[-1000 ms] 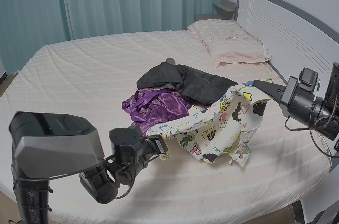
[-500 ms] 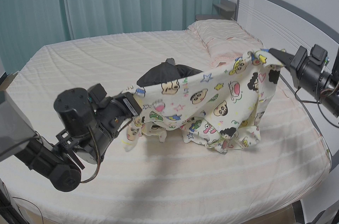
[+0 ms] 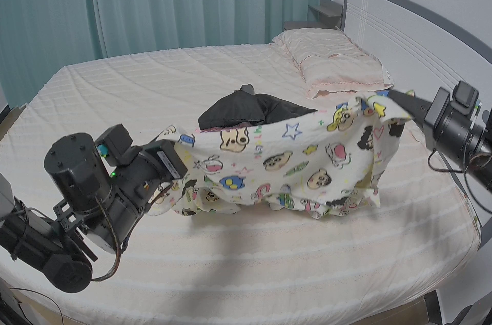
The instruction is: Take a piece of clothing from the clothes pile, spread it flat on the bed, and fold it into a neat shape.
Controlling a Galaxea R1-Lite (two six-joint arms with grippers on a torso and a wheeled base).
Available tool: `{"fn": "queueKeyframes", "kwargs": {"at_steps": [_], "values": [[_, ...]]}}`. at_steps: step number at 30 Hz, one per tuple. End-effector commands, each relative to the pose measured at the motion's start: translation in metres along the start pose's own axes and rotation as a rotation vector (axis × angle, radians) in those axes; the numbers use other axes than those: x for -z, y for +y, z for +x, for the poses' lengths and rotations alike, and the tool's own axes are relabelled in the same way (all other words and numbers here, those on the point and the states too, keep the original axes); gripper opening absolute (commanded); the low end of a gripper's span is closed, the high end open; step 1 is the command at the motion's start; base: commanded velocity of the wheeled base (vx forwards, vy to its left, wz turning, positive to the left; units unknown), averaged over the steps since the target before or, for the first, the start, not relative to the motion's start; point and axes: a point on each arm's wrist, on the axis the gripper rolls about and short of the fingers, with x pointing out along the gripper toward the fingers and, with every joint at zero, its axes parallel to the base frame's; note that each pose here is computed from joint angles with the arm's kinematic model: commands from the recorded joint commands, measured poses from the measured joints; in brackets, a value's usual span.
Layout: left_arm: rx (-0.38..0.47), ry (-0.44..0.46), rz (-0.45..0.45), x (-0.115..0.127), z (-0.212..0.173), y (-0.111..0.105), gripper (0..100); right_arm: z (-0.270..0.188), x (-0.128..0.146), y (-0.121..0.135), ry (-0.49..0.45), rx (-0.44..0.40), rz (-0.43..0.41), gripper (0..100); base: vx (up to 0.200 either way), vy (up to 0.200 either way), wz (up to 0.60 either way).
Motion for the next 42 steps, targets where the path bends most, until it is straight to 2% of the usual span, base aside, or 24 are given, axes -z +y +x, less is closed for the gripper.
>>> {"fn": "queueKeyframes", "kwargs": {"at_steps": [1, 3, 7, 9, 15, 27, 39, 42], "values": [[-0.037, 0.121, 0.020, 0.028, -0.013, 0.012, 0, 0.010, 0.040, -0.023, 0.157, 0.081, 0.030, 0, 0.000, 0.000, 0.00], [-0.047, 0.150, 0.009, 0.034, -0.016, 0.015, 0, 0.008, 0.051, -0.023, 0.203, 0.077, 0.035, 0, 0.000, 0.000, 0.00], [-0.041, 0.179, -0.073, 0.041, -0.020, 0.012, 0, 0.003, 0.071, -0.017, 0.288, 0.053, 0.051, 0, 0.000, 0.000, 0.00], [-0.044, 0.200, -0.088, 0.045, -0.024, 0.013, 0, 0.001, 0.076, -0.015, 0.303, 0.039, 0.058, 0, 0.000, 0.000, 0.00], [-0.056, 0.239, -0.075, 0.052, -0.032, 0.016, 0, -0.005, 0.079, -0.019, 0.272, 0.026, 0.066, 0, 0.000, 0.000, 0.00], [-0.073, 0.272, -0.078, 0.058, -0.038, 0.021, 0, -0.008, 0.081, -0.022, 0.270, 0.028, 0.065, 0, 0.000, 0.000, 0.00], [-0.090, 0.260, -0.081, 0.057, -0.038, 0.021, 0, -0.009, 0.078, -0.020, 0.257, 0.020, 0.066, 0, -0.200, 0.000, 0.00], [-0.091, 0.259, -0.081, 0.057, -0.038, 0.021, 0, -0.009, 0.077, -0.020, 0.255, 0.020, 0.064, 0, 0.000, 0.000, 0.00]]}}
